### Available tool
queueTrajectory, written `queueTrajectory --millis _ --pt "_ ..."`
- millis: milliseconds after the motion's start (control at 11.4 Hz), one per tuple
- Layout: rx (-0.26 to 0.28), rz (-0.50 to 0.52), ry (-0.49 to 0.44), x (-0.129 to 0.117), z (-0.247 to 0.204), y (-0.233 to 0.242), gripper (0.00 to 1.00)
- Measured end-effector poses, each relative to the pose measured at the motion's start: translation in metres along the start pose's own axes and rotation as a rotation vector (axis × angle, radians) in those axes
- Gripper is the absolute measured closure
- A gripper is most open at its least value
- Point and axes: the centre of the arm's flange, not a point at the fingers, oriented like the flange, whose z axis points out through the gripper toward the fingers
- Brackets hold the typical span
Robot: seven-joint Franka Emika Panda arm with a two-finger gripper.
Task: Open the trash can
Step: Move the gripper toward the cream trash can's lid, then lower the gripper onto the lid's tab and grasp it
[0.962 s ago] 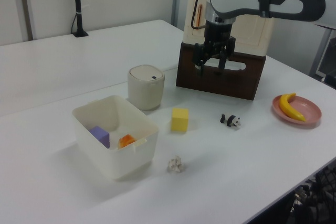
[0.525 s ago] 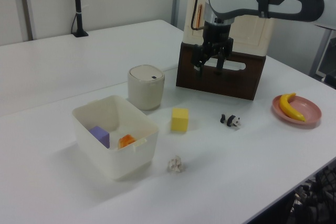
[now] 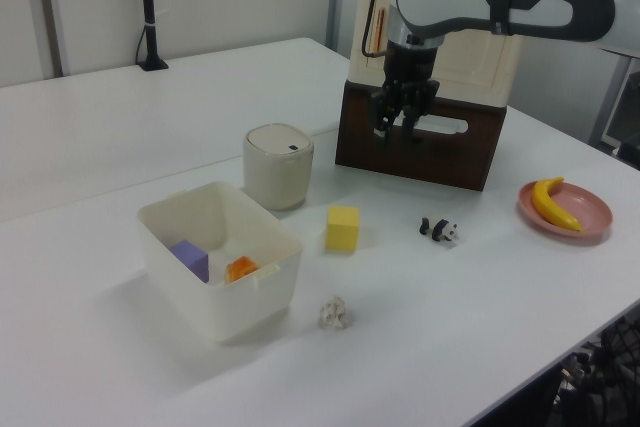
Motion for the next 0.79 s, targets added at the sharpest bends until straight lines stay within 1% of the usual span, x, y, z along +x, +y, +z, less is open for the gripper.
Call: queueTrajectory --millis 87,262,437,525,612,787 --pt "0.01 0.003 0.028 0.003 -0.002 -0.001 0.66" --pt "0.018 0.004 0.096 0.013 -0.003 -0.001 0.98" --pt "0.022 0.005 0.186 0.033 0.008 -0.003 0.99" --pt "0.024 0.005 0.245 0.049 0.019 -0.004 0.99" --pt "0.025 0.006 0.284 0.063 0.033 -0.004 0.99" --pt "0.022 0.01 0.315 0.096 0.06 -0.004 0.99"
